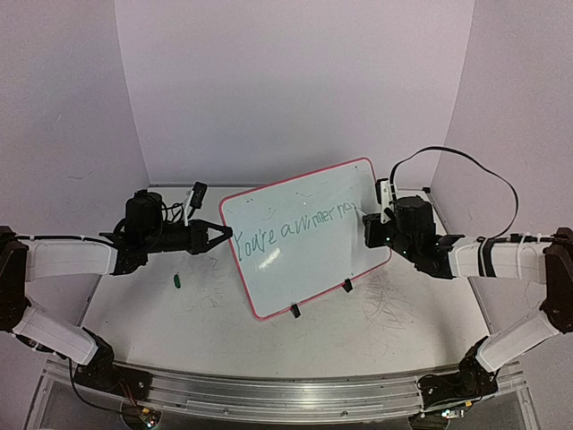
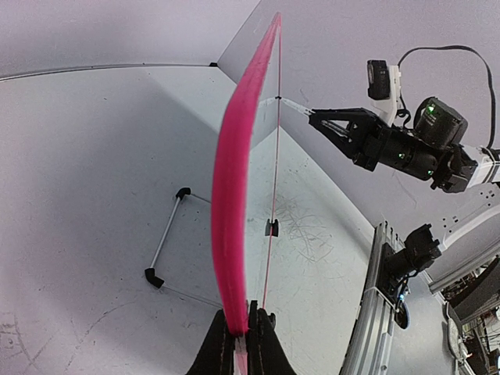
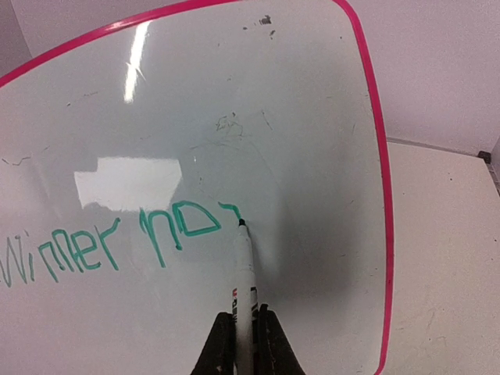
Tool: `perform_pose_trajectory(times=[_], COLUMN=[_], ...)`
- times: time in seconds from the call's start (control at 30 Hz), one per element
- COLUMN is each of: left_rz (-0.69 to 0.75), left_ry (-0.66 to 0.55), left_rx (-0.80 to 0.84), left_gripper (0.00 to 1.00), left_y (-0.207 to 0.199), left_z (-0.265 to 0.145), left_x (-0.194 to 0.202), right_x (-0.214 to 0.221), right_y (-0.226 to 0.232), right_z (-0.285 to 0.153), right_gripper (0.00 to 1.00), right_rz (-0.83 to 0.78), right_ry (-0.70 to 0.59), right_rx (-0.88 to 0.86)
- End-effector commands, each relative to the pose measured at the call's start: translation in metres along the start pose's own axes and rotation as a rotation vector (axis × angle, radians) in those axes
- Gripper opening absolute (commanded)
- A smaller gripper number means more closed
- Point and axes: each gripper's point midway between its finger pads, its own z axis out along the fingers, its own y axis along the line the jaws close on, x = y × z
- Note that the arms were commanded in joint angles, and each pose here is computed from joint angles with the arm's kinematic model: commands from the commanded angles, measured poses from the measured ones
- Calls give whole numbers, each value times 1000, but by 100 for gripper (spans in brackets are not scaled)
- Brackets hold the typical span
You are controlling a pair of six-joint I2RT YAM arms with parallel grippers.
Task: Write a sentence on the whiteboard
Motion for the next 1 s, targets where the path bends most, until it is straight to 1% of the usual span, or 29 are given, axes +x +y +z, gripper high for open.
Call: perform_pose_trajectory(times=[0.0, 0.37, 0.47, 0.63, 0.87, 0.97], left_rz=[69, 68, 68, 71, 72, 71], left_ry=[-21, -22, -21, -25, -23, -21], left_rx=[-28, -29, -26, -28, -29, -29], left_gripper=[0, 0, 0, 0, 0, 0], left_y=[0, 0, -1, -1, -1, -1], left_z=[-5, -5, -5, -6, -5, -5], left_x=[-13, -13, -13, -14, -13, -13], right_x=[3, -31, -34, -24, 1, 5], right_y=[-4, 1, -1, -2, -10, -13], right_z=[-1, 10, 13, 14, 2, 0], right_gripper=[0, 0, 0, 0, 0, 0], right_rz=[13, 13, 9, 12, 23, 22], right_ry=[6, -66, -70, -47, 3, 7], right_rx=[19, 35, 48, 49, 55, 71])
